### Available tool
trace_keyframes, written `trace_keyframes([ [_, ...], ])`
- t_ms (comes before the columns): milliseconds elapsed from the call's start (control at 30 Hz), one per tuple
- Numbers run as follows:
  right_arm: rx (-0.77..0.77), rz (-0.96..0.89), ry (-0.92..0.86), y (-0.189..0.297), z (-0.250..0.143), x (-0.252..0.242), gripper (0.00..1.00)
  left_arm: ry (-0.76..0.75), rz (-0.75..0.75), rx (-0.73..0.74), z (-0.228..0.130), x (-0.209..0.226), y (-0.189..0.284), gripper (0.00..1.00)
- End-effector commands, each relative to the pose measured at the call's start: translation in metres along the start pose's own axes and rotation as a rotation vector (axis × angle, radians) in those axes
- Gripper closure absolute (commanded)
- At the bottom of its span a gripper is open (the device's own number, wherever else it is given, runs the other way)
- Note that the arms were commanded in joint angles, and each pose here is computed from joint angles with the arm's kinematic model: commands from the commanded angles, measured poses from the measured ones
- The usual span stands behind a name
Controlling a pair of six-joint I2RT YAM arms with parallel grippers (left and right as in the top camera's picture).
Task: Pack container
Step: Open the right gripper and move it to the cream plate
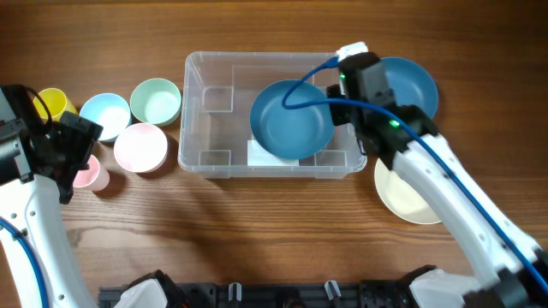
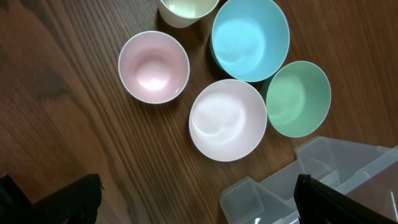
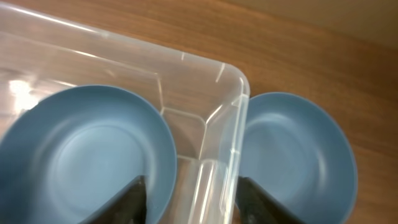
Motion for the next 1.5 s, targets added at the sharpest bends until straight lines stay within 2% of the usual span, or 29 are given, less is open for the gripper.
trace_keyframes([
  [0,0.007,0.038,-0.043,0.021,0.0,-0.002,0.85,0.018,-0.024,-0.021,0.002,-0.001,0.009,0.0],
  [33,0.031,0.008,-0.061,0.024,-0.005,-0.006,0.92,0.018,-0.024,-0.021,0.002,-0.001,0.009,0.0],
  [133,0.071,-0.132,-0.239,0.032,-0.017,-0.028,0.93,0.018,-0.024,-0.021,0.002,-0.001,0.009,0.0],
  [333,0.136,-0.179,-0.519,0.05,-0.033,-0.078,0.81,0.019,-0.024,-0.021,0.002,-0.001,0.009,0.0],
  [367,0.178,-0.181,-0.575,0.053,-0.042,-0.094,0.72,0.019,-0.024,-0.021,0.002,-0.001,0.009,0.0],
  [533,0.27,-0.292,-0.69,0.052,-0.07,-0.137,0.7,0.018,-0.024,-0.021,0.002,-0.001,0.009,0.0],
  [633,0.309,-0.356,-0.768,0.05,-0.09,-0.159,0.65,0.019,-0.024,-0.021,0.002,-0.001,0.009,0.0],
  [867,0.377,-0.383,-0.987,0.046,-0.139,-0.202,0.6,0.018,-0.024,-0.021,0.002,-0.001,0.009,0.0],
  [900,0.378,-0.383,-1.002,0.045,-0.145,-0.207,0.56,0.019,-0.024,-0.021,0.002,-0.001,0.009,0.0],
  [967,0.393,-0.399,-1.04,0.041,-0.162,-0.213,0.45,0.018,-0.024,-0.021,0.002,-0.001,0.009,0.0],
  [1000,0.403,-0.394,-1.06,0.038,-0.17,-0.213,0.43,0.018,-0.024,-0.021,0.002,-0.001,0.009,0.0],
  [1167,0.46,-0.361,-1.119,0.022,-0.209,-0.203,0.42,0.018,-0.024,-0.021,0.002,-0.001,0.009,0.0],
  [1467,0.512,-0.401,-1.151,0.006,-0.252,-0.188,0.39,0.018,-0.024,-0.021,0.002,-0.001,0.009,0.0],
])
Point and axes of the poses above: each gripper's point midway between its finger pads, its own y axis back along the fingers, its own x axis along the line the jaws close on, z = x × y, the point moved 7 cm from there along y, back along the fingers, and after that the axes turned 3 degrees about -y, right-handed, at the moved point
